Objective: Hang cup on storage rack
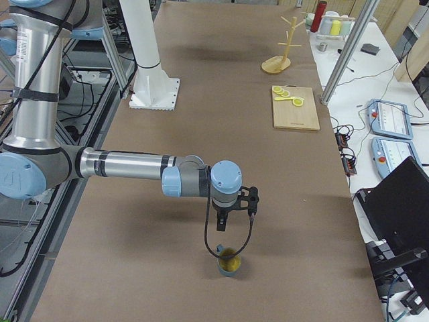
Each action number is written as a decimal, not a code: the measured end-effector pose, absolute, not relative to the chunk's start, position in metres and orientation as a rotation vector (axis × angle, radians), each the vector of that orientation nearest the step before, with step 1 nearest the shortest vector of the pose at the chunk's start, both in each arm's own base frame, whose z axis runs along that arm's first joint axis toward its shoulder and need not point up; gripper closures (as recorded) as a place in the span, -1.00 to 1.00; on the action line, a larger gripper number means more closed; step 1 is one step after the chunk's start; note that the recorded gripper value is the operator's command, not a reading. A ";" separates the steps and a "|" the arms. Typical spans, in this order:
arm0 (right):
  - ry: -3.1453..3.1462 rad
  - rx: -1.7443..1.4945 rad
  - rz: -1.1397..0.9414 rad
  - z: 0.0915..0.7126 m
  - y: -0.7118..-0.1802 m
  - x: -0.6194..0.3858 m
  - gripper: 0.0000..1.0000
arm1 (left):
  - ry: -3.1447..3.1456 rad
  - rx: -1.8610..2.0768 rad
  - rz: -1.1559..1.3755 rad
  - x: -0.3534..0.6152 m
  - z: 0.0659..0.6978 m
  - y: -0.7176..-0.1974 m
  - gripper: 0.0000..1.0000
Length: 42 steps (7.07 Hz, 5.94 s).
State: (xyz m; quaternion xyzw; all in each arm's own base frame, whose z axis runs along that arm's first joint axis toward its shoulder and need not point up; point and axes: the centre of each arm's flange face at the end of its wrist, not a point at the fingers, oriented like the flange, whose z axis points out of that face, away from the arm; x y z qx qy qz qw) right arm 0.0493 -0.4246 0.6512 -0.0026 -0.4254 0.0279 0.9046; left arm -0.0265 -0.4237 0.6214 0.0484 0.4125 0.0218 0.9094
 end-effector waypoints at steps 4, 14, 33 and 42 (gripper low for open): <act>-0.912 0.024 0.044 0.650 -0.423 0.046 -1.00 | 0.853 0.125 0.050 -0.028 0.612 -0.425 -0.96; -0.924 0.039 -0.008 0.653 -0.419 0.032 -1.00 | 0.853 0.115 0.049 -0.025 0.616 -0.435 -0.96; -0.703 -0.097 0.063 0.814 -0.470 0.092 -0.53 | 0.859 0.090 0.038 -0.024 0.628 -0.433 -0.96; -0.714 -0.113 0.081 0.820 -0.470 0.091 1.00 | 0.862 0.091 0.039 -0.024 0.627 -0.432 -0.96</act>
